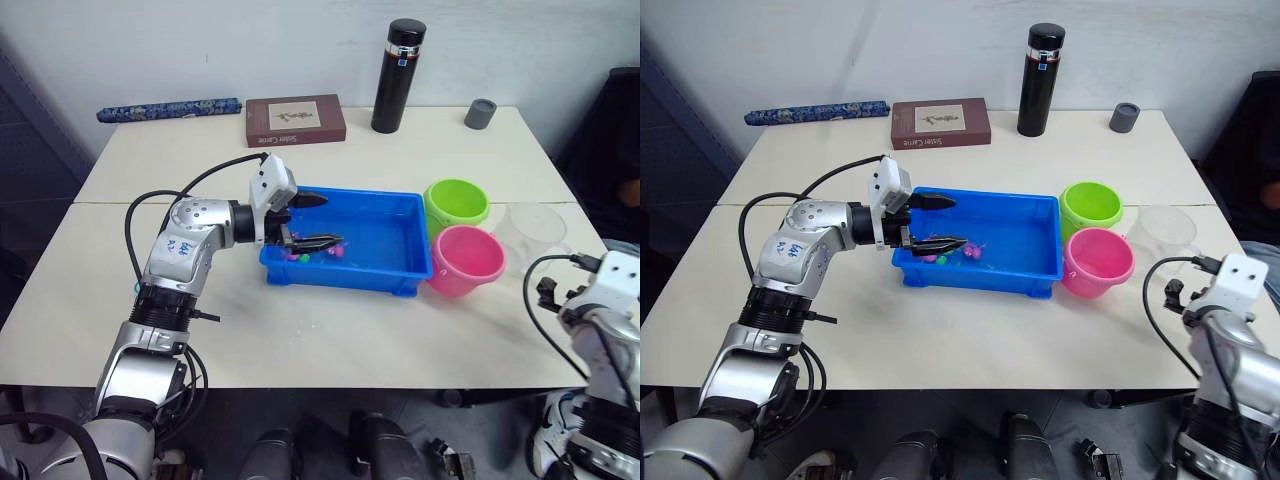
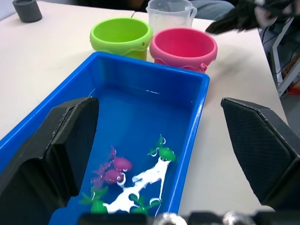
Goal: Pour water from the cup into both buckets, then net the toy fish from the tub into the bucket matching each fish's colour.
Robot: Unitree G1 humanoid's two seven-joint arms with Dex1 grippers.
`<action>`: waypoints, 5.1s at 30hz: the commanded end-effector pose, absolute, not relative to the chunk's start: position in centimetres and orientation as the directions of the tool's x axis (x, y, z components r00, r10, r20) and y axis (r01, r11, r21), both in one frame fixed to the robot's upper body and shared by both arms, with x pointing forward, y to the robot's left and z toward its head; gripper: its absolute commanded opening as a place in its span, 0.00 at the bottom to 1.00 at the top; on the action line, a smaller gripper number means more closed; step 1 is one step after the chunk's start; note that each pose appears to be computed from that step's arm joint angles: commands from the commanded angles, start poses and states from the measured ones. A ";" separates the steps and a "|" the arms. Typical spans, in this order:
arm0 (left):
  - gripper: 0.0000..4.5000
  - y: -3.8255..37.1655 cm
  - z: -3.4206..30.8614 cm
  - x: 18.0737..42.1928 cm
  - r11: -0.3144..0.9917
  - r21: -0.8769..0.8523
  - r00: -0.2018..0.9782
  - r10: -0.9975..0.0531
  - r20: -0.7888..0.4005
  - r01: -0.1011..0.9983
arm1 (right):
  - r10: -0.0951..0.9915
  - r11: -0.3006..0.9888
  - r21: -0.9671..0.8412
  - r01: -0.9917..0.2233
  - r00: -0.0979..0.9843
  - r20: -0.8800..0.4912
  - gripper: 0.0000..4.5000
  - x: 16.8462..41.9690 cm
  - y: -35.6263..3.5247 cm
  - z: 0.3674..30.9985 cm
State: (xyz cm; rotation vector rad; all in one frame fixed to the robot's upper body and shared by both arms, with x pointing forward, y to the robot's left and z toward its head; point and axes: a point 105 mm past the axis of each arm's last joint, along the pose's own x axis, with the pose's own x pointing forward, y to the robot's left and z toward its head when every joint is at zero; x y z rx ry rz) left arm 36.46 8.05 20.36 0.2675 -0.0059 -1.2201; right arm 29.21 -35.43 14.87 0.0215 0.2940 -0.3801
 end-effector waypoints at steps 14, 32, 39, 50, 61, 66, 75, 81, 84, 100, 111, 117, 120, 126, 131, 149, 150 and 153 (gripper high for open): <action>1.00 20.2 19.8 37.7 0.783 0.179 0.802 -0.591 -0.086 0.596 | 0.798 0.568 -0.134 -0.812 0.584 -0.152 0.98 26.5 -18.1 20.9; 1.00 29.8 14.1 38.9 0.952 0.101 0.923 -0.251 -0.292 0.291 | 0.923 0.322 -0.189 -0.928 0.353 -0.157 0.98 26.3 -12.4 18.3; 1.00 30.8 11.9 40.4 0.963 0.074 0.912 -0.220 -0.346 0.260 | 0.901 0.362 -0.202 -0.910 0.397 -0.173 0.98 25.4 -13.0 18.7; 1.00 29.8 8.6 41.1 0.966 0.064 0.875 -0.197 -0.442 0.250 | 0.861 0.431 -0.204 -0.879 0.468 -0.197 0.98 24.0 -13.8 19.5; 0.71 29.7 7.1 40.7 0.968 0.061 0.848 -0.183 -0.497 0.245 | 0.840 0.466 -0.210 -0.860 0.504 -0.202 1.00 23.9 -14.2 19.8; 0.24 30.0 7.2 40.6 0.968 0.066 0.848 -0.177 -0.500 0.241 | 0.834 0.471 -0.217 -0.855 0.512 -0.207 1.00 24.2 -14.1 19.6; 0.01 30.7 7.6 40.5 0.971 0.083 0.858 -0.155 -0.490 0.222 | 0.836 0.468 -0.210 -0.859 0.507 -0.212 1.00 24.5 -14.0 19.4; 0.01 32.8 11.6 41.2 0.967 0.179 0.916 -0.100 -0.388 0.181 | 0.847 0.452 -0.211 -0.866 0.491 -0.202 1.00 25.3 -13.6 19.5; 0.01 33.1 15.3 41.4 0.924 0.305 0.942 -0.134 -0.308 0.231 | 0.857 0.439 -0.211 -0.873 0.478 -0.195 1.00 25.7 -13.5 19.4; 0.01 17.8 23.7 36.1 0.443 0.475 0.602 -0.756 -0.259 0.760 | 0.856 0.411 -0.210 -0.887 0.455 -0.247 1.00 28.4 -13.4 18.9; 0.01 8.9 21.9 33.5 0.032 0.452 0.217 -0.906 -0.364 0.891 | 0.871 0.328 -0.104 -0.939 0.343 -0.351 1.00 27.4 -12.6 19.0; 0.01 6.1 20.8 32.7 -0.117 0.445 0.080 -0.913 -0.400 0.888 | 0.868 0.335 -0.112 -0.936 0.352 -0.350 1.00 27.9 -11.9 19.0; 0.01 5.7 20.7 32.4 -0.146 0.435 0.049 -0.913 -0.405 0.888 | 0.867 0.340 -0.123 -0.933 0.361 -0.345 1.00 28.2 -11.8 19.1; 0.01 4.4 19.8 31.7 -0.205 0.413 -0.016 -0.909 -0.418 0.887 | 0.873 0.330 -0.138 -0.934 0.357 -0.332 1.00 28.4 -11.1 19.4; 0.01 3.9 19.6 31.7 -0.214 0.411 -0.026 -0.909 -0.417 0.886 | 0.877 0.322 -0.141 -0.936 0.351 -0.329 1.00 28.3 -10.9 19.8; 0.00 3.7 19.8 31.6 -0.214 0.407 -0.031 -0.911 -0.411 0.888 | 0.876 0.318 -0.136 -0.938 0.345 -0.337 0.22 28.0 -11.0 19.8; 0.00 3.7 19.8 31.6 -0.214 0.406 -0.031 -0.911 -0.412 0.888 | 0.876 0.317 -0.137 -0.938 0.345 -0.337 0.12 28.0 -11.0 19.8; 0.00 3.7 19.7 31.5 -0.218 0.404 -0.035 -0.910 -0.413 0.889 | 0.876 0.317 -0.139 -0.938 0.346 -0.336 0.01 28.0 -11.0 19.9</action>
